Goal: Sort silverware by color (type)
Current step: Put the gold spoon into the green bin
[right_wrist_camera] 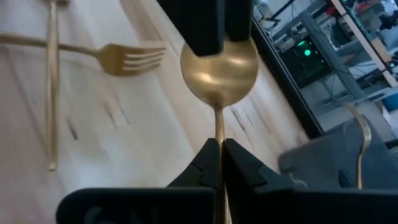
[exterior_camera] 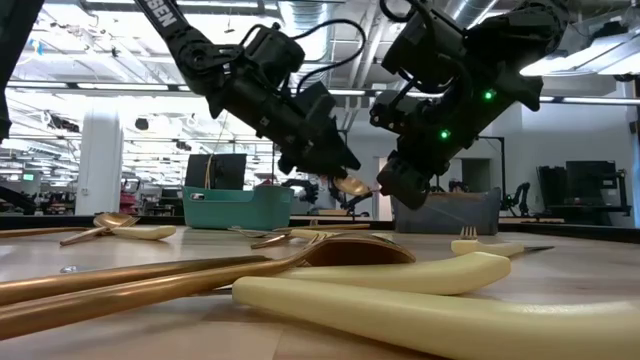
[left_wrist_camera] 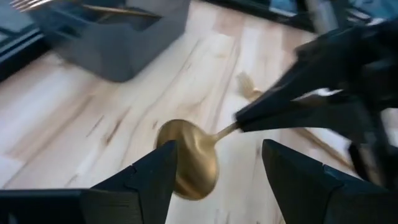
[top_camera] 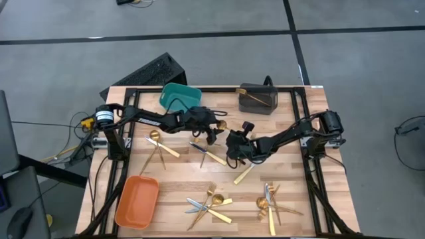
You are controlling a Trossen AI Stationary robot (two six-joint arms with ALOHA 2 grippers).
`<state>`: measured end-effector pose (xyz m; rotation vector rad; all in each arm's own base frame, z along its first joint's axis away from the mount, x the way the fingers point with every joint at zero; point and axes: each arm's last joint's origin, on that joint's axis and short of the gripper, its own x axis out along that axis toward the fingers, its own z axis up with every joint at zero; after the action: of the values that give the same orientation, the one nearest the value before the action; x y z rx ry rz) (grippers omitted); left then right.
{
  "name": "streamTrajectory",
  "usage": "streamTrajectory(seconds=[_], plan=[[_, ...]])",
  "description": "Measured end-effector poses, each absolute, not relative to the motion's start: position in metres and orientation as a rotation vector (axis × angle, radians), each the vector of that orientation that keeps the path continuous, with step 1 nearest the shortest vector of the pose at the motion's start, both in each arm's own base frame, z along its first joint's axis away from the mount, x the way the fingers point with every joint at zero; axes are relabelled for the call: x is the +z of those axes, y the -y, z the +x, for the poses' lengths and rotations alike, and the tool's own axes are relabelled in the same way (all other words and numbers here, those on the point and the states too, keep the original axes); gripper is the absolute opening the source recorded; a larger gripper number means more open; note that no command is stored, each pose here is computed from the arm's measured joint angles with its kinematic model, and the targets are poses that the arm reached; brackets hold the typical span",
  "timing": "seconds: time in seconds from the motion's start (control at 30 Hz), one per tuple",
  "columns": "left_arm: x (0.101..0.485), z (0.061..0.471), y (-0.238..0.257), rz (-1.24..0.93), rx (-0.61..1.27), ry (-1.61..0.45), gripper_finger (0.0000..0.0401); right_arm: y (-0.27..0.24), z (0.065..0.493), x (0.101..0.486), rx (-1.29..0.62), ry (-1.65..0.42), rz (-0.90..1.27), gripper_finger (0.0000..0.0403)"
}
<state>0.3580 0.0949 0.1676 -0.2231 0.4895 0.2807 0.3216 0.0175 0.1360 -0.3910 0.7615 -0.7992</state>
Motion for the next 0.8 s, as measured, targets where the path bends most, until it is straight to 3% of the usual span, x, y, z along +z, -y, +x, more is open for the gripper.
streamTrajectory(seconds=[0.17,0.43,0.63,0.8], plan=[[0.165,0.355,-0.099,-0.235,0.385,-0.514,0.0229,-0.022,0.321,0.138,-0.839,-0.742,-0.427,0.0021],[0.166,0.356,-0.099,-0.208,0.387,-0.511,0.0229,-0.028,0.319,0.139,-0.867,-0.724,-0.461,0.0021],[0.166,0.357,-0.096,-0.202,0.274,-0.522,0.0229,0.001,0.321,0.136,-0.974,-0.614,-0.043,0.0068],[0.165,0.356,-0.095,-0.211,0.246,-0.534,0.0229,0.035,0.318,0.128,-0.955,-0.66,0.367,0.0116]])
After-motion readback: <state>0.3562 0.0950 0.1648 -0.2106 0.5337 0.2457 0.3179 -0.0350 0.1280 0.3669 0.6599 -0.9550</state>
